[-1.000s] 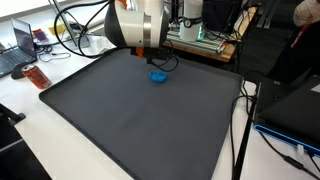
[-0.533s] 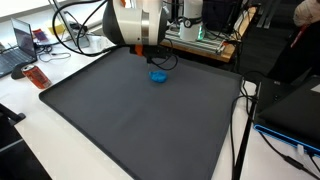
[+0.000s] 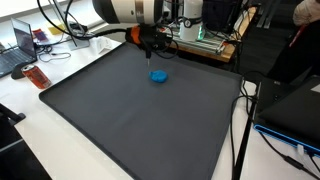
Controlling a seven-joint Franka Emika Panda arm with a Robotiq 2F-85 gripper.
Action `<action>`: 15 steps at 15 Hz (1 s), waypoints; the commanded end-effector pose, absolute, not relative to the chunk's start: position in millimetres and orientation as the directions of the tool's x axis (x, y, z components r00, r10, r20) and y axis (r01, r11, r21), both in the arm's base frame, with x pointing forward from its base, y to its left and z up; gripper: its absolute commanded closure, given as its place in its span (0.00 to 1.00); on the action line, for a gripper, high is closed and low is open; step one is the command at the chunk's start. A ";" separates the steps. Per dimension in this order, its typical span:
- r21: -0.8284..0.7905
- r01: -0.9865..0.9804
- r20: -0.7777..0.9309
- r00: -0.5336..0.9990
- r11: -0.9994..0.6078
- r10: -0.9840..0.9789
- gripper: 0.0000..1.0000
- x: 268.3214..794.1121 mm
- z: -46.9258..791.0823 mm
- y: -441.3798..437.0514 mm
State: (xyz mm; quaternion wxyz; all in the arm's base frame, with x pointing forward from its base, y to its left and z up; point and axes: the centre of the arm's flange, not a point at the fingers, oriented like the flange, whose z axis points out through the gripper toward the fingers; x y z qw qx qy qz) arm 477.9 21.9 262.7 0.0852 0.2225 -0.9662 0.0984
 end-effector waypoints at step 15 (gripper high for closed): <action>0.215 -0.364 -0.028 -0.930 0.906 -0.367 0.97 467.3 335.0 -71.4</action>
